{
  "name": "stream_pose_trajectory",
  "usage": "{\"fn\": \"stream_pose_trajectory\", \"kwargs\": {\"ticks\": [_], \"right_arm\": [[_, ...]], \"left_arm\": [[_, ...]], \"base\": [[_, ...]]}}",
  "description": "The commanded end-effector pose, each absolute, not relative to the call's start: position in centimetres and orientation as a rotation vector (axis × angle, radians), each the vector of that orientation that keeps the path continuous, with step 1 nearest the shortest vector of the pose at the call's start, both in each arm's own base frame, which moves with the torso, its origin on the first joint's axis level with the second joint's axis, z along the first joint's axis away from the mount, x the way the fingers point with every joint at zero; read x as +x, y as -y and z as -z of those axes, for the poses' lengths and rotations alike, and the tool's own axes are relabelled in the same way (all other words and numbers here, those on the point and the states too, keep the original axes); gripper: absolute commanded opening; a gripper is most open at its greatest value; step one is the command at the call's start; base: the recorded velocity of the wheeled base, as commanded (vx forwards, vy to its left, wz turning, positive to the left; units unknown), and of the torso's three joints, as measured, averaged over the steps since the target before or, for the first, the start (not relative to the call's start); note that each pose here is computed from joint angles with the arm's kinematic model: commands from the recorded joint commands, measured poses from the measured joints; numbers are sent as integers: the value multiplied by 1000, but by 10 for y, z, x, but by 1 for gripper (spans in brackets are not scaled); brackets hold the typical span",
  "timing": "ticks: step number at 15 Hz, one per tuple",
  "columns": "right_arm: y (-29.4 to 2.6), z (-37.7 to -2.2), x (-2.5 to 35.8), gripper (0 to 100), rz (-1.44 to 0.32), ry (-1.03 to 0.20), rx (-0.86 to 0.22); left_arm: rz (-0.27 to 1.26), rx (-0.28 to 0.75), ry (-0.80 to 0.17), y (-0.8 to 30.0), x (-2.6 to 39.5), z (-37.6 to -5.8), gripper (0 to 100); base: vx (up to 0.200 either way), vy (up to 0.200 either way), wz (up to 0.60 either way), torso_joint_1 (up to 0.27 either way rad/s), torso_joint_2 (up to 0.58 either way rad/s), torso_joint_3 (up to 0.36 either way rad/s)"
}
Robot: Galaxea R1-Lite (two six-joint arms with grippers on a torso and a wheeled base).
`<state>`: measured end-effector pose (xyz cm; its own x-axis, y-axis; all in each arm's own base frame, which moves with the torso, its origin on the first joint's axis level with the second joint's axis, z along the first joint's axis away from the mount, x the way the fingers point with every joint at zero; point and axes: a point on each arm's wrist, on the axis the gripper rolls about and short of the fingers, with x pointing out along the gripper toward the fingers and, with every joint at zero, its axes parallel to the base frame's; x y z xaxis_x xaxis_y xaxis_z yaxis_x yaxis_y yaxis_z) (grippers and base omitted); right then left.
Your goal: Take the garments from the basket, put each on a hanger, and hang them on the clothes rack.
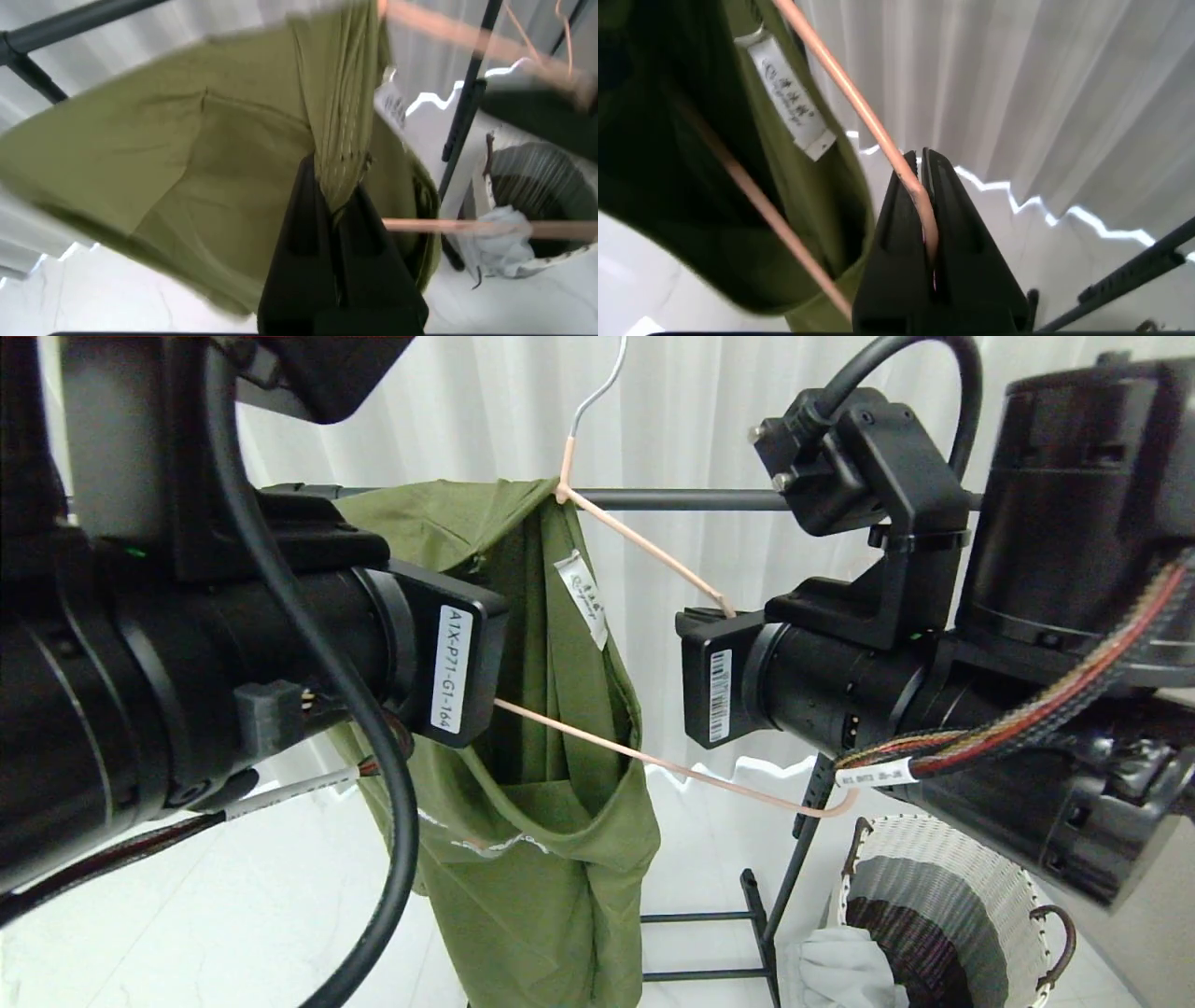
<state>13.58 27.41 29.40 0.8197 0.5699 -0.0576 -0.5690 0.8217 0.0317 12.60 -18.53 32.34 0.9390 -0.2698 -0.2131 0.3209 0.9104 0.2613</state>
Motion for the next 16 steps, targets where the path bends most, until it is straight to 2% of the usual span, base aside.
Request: {"fn": "stream_pose_trajectory", "kwargs": {"ticks": [1, 6, 7, 10, 12, 16], "right_arm": [[-268, -296, 134, 0, -606, -49, 8], [-266, -304, 132, 0, -607, 22, 2], [-266, -306, 133, 0, -605, 37, 6], [-264, -305, 135, 0, -593, 77, 7], [-252, -302, 134, 0, -579, 110, -12], [-236, -292, 126, 0, -582, 102, -57]], "left_arm": [[305, 294, -171, 180, 123, -324, 0], [311, 301, -176, 181, 122, -322, 0], [311, 300, -175, 181, 122, -322, 100], [310, 300, -175, 174, 119, -321, 100], [308, 320, -155, 155, 108, -321, 100], [305, 475, -66, 115, 100, -337, 100]], "base": [[0, 0, 0, 0, 0, 0], [0, 0, 0, 0, 0, 0], [0, 0, 0, 0, 0, 0], [0, 0, 0, 0, 0, 0], [0, 0, 0, 0, 0, 0], [0, 0, 0, 0, 0, 0]]}}
